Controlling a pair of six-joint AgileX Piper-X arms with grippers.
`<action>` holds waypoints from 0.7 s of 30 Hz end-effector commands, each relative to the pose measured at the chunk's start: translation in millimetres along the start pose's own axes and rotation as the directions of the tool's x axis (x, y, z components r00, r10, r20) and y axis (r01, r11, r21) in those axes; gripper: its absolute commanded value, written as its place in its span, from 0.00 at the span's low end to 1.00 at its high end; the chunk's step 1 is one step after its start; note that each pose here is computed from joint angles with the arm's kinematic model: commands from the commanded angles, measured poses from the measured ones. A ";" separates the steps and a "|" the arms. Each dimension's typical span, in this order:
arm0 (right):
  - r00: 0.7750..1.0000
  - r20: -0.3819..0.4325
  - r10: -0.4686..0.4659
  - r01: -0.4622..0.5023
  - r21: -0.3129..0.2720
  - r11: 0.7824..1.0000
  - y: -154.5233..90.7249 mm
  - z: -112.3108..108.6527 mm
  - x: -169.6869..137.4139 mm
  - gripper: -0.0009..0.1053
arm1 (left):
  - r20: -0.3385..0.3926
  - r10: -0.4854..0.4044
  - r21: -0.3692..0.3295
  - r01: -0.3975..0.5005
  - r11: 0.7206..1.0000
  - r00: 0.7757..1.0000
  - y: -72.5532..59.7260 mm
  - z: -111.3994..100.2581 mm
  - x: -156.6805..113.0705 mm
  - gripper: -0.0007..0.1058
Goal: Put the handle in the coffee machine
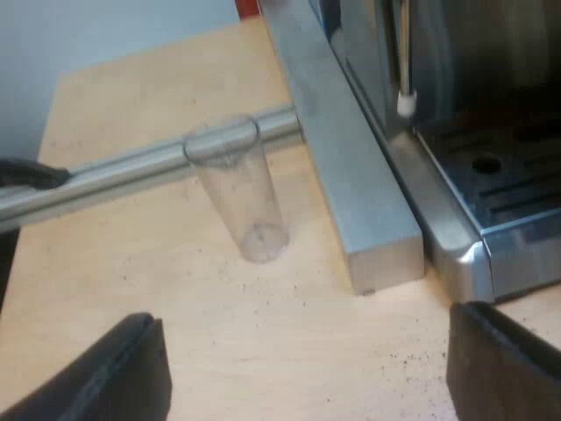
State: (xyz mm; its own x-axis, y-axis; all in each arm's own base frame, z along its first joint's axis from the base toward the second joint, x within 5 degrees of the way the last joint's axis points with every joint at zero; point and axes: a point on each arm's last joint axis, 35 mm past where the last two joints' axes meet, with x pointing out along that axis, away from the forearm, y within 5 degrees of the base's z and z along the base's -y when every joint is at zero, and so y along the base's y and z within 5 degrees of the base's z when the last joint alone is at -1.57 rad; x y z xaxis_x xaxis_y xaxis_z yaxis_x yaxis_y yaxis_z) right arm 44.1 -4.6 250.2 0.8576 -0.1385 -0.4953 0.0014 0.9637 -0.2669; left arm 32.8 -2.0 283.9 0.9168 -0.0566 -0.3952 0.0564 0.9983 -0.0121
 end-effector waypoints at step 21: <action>1.000 -0.009 0.000 0.000 -0.006 1.000 2.7 -5.1 10.4 0.53 | 0.014 0.011 -0.007 -0.011 1.000 1.000 0.6 3.9 1.0 0.64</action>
State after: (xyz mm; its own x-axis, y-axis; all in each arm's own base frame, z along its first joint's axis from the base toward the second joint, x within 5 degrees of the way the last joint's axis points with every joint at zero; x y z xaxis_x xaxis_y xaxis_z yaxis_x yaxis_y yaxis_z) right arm 49.9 -4.5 236.9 0.8485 -0.1387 -0.5107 -0.0034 0.9636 -0.2673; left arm 33.1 -1.9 285.1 0.9208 -0.0564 -0.3860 0.0565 0.9983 -0.0110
